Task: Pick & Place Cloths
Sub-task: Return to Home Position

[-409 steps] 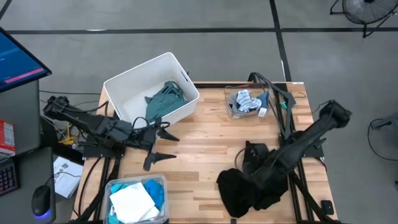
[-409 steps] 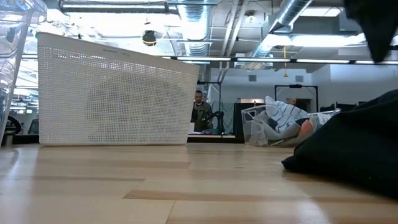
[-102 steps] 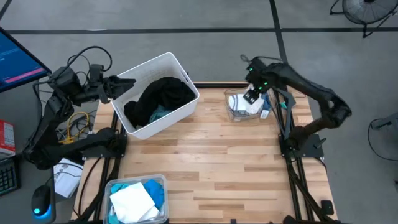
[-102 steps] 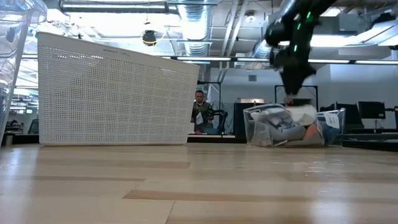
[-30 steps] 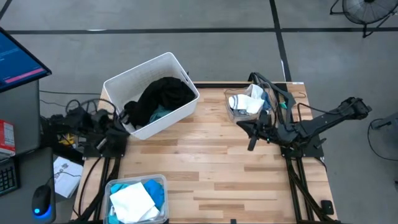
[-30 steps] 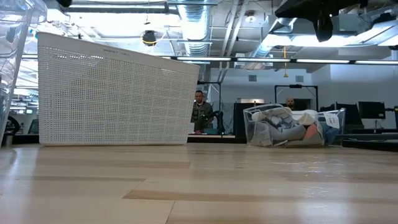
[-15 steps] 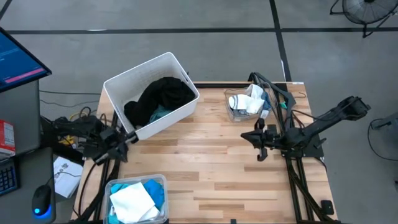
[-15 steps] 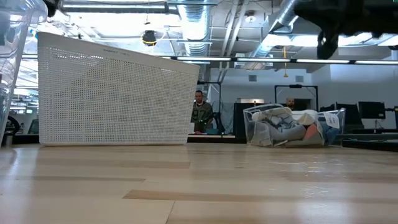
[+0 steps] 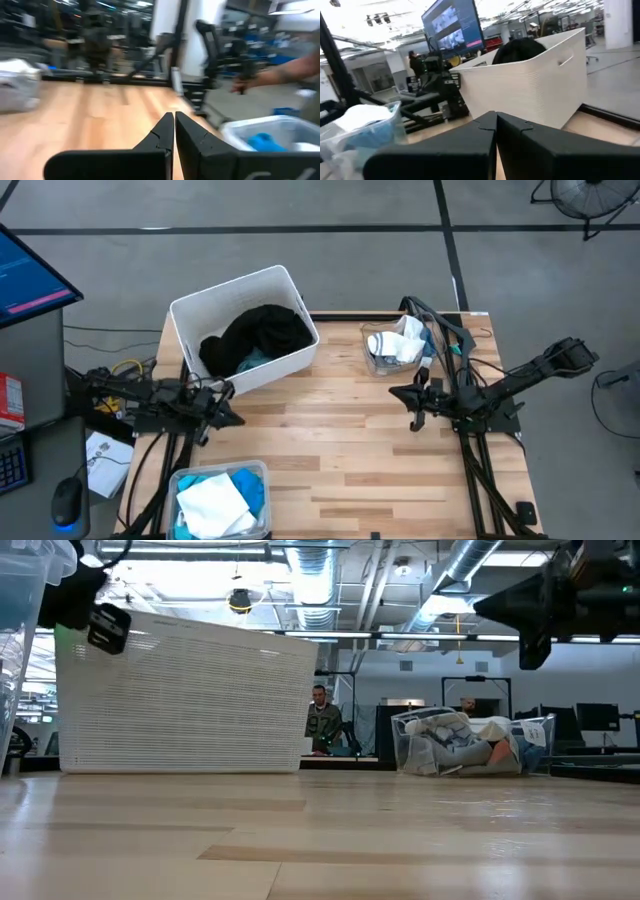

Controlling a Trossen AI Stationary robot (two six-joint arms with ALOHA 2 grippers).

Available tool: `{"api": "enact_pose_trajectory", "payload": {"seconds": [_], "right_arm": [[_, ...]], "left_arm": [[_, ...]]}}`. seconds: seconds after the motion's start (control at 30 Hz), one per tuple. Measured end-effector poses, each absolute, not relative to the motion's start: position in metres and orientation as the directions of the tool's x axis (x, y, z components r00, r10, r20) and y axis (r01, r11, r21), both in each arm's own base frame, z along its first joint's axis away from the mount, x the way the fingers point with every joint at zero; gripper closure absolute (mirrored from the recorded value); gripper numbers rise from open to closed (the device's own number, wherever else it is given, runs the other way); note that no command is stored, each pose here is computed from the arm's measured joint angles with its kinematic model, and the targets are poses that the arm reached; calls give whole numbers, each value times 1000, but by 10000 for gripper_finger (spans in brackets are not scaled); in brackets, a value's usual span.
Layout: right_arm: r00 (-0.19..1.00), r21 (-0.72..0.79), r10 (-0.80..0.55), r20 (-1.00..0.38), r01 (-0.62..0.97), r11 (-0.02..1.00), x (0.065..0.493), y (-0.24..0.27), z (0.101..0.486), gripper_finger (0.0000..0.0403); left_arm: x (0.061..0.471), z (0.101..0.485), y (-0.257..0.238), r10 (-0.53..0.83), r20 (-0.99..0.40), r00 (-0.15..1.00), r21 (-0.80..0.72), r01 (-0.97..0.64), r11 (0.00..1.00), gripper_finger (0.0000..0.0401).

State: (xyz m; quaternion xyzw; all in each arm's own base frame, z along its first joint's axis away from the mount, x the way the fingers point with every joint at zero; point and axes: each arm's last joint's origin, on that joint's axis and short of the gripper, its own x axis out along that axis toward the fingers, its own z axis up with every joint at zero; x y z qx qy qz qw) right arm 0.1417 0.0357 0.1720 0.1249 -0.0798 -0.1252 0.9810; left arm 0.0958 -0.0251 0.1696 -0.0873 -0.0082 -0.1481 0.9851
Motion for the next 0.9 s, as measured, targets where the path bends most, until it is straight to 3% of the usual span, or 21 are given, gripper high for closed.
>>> {"api": "enact_pose_trajectory", "payload": {"seconds": [0.17, 0.43, 0.9], "right_arm": [[943, 242, -319, 95, 289, 926, 145, 28, 168, 403], [924, 251, -383, 17, 367, 896, 150, 18, 157, 403], [926, 197, -376, -42, 377, 905, 157, 19, 144, 403]], "left_arm": [[97, 167, -22, -190, 16, 982, -109, 191, 976, 401], [97, 168, -20, -110, 23, 994, -139, 112, 984, 401], [97, 168, -19, -87, 28, 996, -143, 90, 986, 400]]}}
